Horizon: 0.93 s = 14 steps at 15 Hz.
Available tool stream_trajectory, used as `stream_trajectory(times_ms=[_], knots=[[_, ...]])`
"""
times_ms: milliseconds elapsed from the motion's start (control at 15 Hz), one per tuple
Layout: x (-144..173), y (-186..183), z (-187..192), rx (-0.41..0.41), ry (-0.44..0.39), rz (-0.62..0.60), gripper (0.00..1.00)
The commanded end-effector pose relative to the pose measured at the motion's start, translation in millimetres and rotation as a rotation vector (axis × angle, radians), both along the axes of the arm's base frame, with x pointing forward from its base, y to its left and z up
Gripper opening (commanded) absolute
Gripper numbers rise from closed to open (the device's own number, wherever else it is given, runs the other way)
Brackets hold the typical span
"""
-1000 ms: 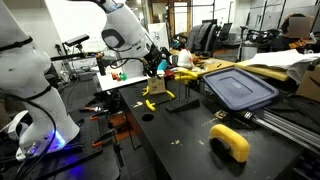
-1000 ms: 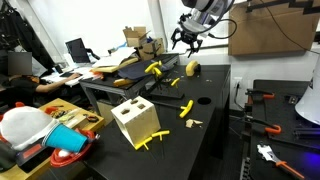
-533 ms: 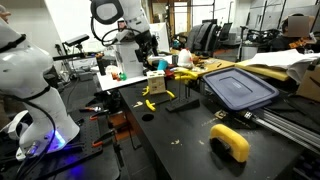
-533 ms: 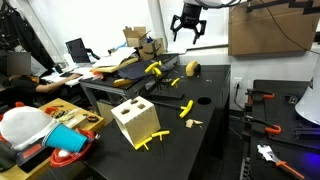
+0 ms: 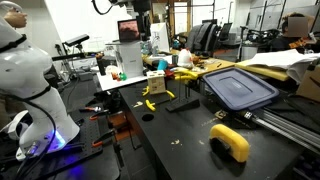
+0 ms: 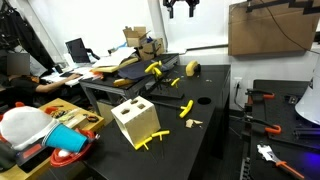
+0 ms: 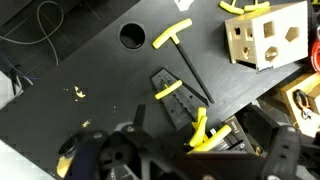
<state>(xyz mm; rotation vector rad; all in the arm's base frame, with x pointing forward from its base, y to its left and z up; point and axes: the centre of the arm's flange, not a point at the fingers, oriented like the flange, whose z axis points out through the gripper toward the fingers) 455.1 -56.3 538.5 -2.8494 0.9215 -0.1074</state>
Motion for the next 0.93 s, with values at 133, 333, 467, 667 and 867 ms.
stream_trajectory(times_ms=[133,333,467,667,867], knots=[[53.8,-12.7,30.0,-0.111,0.077,0.275,1.00],[75.7,-14.2,29.5,-0.175,0.083,0.426,1.00],[85.2,-15.7,29.3,-0.214,0.078,0.515,1.00],[95.0,-16.6,29.3,-0.228,0.072,0.595,1.00],[100.7,-14.6,31.0,-0.212,0.073,0.644,1.00]])
